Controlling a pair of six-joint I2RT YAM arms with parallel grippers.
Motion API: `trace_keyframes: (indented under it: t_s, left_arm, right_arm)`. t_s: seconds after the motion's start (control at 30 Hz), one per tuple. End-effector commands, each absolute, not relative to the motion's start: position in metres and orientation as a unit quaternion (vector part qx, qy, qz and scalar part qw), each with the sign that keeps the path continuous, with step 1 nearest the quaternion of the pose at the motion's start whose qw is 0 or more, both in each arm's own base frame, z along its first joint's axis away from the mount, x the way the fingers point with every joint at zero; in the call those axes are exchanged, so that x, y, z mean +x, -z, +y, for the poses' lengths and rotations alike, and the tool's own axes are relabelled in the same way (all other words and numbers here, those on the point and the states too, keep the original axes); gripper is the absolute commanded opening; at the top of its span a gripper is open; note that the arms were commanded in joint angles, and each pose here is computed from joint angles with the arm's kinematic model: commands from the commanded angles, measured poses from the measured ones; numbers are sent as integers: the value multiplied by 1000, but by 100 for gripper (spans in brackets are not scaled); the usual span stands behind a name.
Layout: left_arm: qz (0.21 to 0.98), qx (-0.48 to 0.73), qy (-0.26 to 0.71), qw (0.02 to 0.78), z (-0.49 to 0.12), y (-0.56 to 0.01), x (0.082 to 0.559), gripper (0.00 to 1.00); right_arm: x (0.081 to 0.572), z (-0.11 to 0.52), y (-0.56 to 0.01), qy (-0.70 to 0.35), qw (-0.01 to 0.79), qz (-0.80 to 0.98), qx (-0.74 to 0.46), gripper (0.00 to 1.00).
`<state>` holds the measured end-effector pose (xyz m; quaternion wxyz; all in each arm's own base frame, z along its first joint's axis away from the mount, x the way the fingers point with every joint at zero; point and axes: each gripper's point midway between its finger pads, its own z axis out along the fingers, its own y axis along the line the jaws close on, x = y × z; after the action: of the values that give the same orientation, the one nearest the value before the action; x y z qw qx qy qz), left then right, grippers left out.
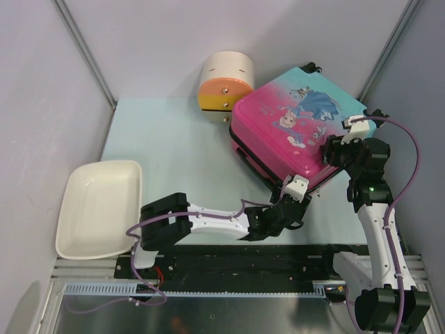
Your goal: Open, take out, and arrange the luggage
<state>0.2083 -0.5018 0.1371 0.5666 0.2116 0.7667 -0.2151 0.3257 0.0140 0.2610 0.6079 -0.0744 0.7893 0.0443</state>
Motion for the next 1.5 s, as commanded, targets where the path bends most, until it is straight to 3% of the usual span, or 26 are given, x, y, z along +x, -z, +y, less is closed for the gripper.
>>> trace_keyframes:
  t_s: [0.0, 0.27, 0.3, 0.53, 1.47]
  left_arm:
    - [785, 184, 180, 563, -502, -119, 221, 65]
    - [808, 184, 172, 532, -483, -91, 226, 42]
    - [811, 185, 168, 529, -479, -87, 227, 34]
    - [808, 186, 152, 539, -463, -93, 234, 1]
    - [769, 234, 79, 590, -365, -106, 295, 0]
  right_arm:
    - [326, 22, -274, -66, 619, 778, -84, 59]
    - [324, 23, -248, -62, 595, 794, -105, 50]
    - [323, 21, -240, -58, 589, 799, -106, 49]
    - [320, 8, -207, -23, 566, 816, -119, 40]
    - [314, -2, -187, -12, 546, 827, -136, 35]
